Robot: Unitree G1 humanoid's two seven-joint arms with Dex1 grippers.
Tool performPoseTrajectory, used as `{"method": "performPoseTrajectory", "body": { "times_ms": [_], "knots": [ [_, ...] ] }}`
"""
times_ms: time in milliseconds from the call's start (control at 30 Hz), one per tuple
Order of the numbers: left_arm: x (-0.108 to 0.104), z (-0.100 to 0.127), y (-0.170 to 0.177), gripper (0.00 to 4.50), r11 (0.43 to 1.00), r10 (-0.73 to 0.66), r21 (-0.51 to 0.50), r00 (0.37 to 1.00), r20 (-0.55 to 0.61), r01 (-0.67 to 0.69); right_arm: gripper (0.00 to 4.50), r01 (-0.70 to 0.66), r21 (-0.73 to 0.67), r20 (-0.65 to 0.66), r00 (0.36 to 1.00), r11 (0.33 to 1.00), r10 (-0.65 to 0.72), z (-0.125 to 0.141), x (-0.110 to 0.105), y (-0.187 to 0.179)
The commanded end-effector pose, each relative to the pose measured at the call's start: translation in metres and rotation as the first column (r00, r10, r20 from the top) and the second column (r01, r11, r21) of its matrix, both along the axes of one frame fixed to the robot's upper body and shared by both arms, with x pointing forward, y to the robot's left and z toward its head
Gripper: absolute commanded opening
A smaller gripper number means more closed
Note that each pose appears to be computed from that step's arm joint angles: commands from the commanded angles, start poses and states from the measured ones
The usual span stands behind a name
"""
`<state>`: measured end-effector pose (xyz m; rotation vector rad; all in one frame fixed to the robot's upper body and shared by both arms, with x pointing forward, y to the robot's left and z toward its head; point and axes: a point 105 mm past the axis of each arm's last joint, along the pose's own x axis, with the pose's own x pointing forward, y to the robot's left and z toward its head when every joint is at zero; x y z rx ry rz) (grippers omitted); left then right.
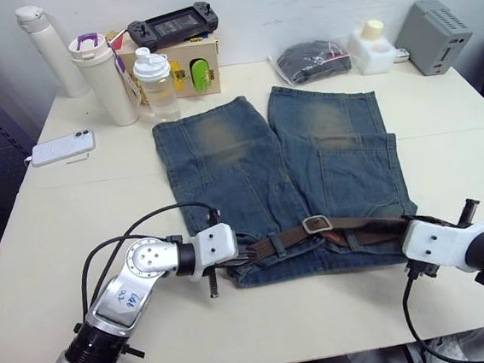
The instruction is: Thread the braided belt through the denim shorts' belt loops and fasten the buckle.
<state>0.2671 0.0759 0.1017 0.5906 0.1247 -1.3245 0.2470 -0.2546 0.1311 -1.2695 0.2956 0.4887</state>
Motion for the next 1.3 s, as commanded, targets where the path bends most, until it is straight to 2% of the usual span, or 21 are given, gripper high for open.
{"method": "performPoseTrajectory", "body": {
  "times_ms": [33, 133, 167, 233, 300, 400, 533, 667, 800, 933, 1033, 1200, 1300],
  "knots": [
    [-0.003, -0.014, 0.013, 0.0, 0.997, 0.028, 0.073, 0.999, -0.017, -0.027, 1.27, 0.06, -0.035, -0.028, 0.998, 0.998, -0.061, -0.01, 0.001, -0.006],
    [-0.004, -0.008, 0.015, 0.0, 0.998, 0.032, 0.058, 0.999, -0.008, -0.031, 2.7, 0.089, -0.027, -0.058, 0.994, 0.996, -0.091, -0.017, 0.0, -0.005],
    [-0.004, -0.006, 0.016, 0.0, 0.998, 0.033, 0.053, 0.999, -0.004, -0.032, 2.84, 0.097, -0.017, -0.063, 0.993, 0.995, -0.097, -0.018, 0.0, -0.004],
    [-0.004, 0.003, 0.019, 0.0, 0.999, 0.04, 0.023, 0.999, 0.01, -0.04, 3.88, 0.121, 0.026, -0.067, 0.991, 0.992, -0.119, -0.016, 0.0, -0.002],
    [-0.004, 0.018, 0.02, 0.0, 0.999, 0.045, -0.027, 0.999, 0.016, -0.045, 4.44, 0.136, 0.071, -0.06, 0.99, 0.988, -0.131, -0.007, -0.001, -0.003],
    [-0.004, 0.034, 0.021, 0.0, 0.995, 0.048, -0.083, 0.999, 0.01, -0.047, 4.44, 0.12, 0.113, -0.052, 0.992, 0.986, -0.114, 0.005, -0.003, 0.0],
    [-0.007, 0.055, 0.02, 0.0, 0.986, 0.032, -0.162, 0.999, -0.013, -0.034, 4.44, -0.023, 0.289, 0.0, 1.0, 0.957, 0.025, 0.031, -0.011, 0.027],
    [-0.008, 0.058, 0.015, 0.0, 0.986, 0.009, -0.166, 1.0, -0.022, -0.013, 4.44, -0.15, 0.39, 0.008, 0.987, 0.909, 0.159, 0.036, -0.024, 0.058],
    [-0.006, 0.061, 0.01, 0.0, 0.983, 0.009, -0.182, 1.0, -0.012, -0.011, 4.44, -0.19, 0.473, -0.01, 0.975, 0.86, 0.221, 0.033, -0.033, 0.082],
    [-0.006, 0.058, 0.007, 0.0, 0.981, 0.019, -0.192, 1.0, -0.008, -0.02, 4.44, -0.177, 0.453, -0.029, 0.977, 0.874, 0.213, 0.015, -0.032, 0.092],
    [-0.006, 0.056, 0.005, 0.0, 0.981, 0.031, -0.193, 1.0, -0.001, -0.031, 4.44, -0.16, 0.366, -0.045, 0.981, 0.917, 0.189, -0.006, -0.03, 0.085],
    [-0.007, 0.057, 0.004, 0.0, 0.978, 0.046, -0.205, 0.999, 0.003, -0.044, 4.44, -0.136, 0.237, 0.035, 0.991, 0.962, 0.132, -0.022, -0.018, 0.072],
    [-0.009, 0.056, 0.005, 0.0, 0.977, 0.05, -0.208, 0.999, 0.002, -0.048, 3.56, -0.115, 0.227, 0.071, 0.992, 0.967, 0.101, -0.023, -0.013, 0.068]
  ]
}}
